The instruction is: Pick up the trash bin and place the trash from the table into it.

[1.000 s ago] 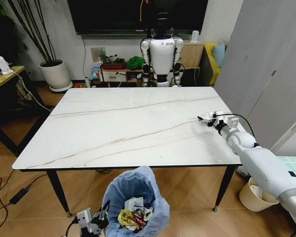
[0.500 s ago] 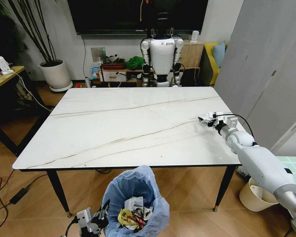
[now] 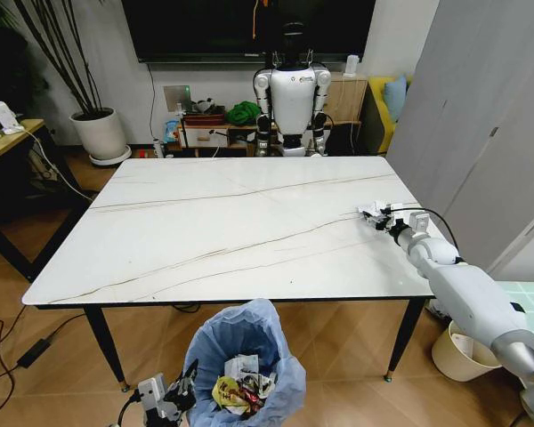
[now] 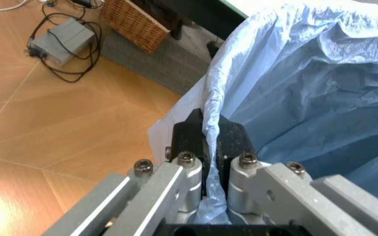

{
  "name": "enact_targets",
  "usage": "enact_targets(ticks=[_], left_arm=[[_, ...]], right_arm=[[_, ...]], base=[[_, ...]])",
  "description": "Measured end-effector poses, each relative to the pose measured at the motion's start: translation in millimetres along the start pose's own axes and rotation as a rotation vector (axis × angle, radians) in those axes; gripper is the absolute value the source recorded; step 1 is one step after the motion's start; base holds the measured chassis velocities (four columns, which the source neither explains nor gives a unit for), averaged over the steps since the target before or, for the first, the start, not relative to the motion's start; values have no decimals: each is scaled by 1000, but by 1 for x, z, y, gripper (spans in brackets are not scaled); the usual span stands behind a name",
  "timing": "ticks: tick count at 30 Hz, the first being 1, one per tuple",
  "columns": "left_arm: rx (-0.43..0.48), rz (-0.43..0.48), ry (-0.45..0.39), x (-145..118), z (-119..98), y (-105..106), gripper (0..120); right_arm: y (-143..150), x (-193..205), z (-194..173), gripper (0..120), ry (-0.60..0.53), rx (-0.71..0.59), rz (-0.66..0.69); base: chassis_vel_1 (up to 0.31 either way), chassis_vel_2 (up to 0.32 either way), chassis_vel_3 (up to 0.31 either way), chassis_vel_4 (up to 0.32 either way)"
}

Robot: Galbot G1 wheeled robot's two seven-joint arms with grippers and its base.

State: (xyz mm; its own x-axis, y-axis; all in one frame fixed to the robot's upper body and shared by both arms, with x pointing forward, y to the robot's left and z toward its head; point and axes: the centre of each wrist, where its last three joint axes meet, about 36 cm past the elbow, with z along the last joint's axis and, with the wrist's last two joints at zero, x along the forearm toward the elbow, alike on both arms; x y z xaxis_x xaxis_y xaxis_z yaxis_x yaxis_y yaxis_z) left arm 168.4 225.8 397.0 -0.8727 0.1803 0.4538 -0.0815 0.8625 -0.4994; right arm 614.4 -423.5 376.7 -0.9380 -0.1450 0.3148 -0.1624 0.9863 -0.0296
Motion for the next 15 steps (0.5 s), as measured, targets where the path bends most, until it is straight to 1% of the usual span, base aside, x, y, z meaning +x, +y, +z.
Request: enact_targets(ticks=[1, 4, 5, 6, 7, 9, 10, 11, 15], left_arm=[[0, 0, 0, 0, 0, 0, 0], [0, 0, 0, 0, 0, 0, 0], [0, 0, -1, 0, 0, 0, 0], [0, 0, -1, 0, 0, 0, 0], [0, -1, 0, -1, 0, 1, 0], [1, -2, 1, -1, 1, 1, 0], [1, -2, 1, -1, 1, 1, 0], [1, -2, 2, -1, 2, 1, 0], [2, -1, 4, -2, 2, 1, 0]], right_arm=[[0, 0, 0, 39, 0, 0, 0], [0, 0, 1, 24, 0, 1, 0], [0, 1, 0, 20, 0, 2, 0], [0, 1, 0, 20, 0, 2, 0], [-1, 1, 0, 14, 0, 3, 1], [-2, 1, -1, 6, -2, 6, 1], [-2, 1, -1, 6, -2, 6, 1], [-3, 1, -2, 0, -3, 8, 1], [-4, 2, -3, 0, -4, 12, -2]], base=[[0, 0, 0, 0], [0, 0, 0, 0], [0, 0, 0, 0], [0, 0, 0, 0], [0, 0, 0, 0], [0, 0, 0, 0], [0, 0, 0, 0], [0, 0, 0, 0], [0, 0, 0, 0]])
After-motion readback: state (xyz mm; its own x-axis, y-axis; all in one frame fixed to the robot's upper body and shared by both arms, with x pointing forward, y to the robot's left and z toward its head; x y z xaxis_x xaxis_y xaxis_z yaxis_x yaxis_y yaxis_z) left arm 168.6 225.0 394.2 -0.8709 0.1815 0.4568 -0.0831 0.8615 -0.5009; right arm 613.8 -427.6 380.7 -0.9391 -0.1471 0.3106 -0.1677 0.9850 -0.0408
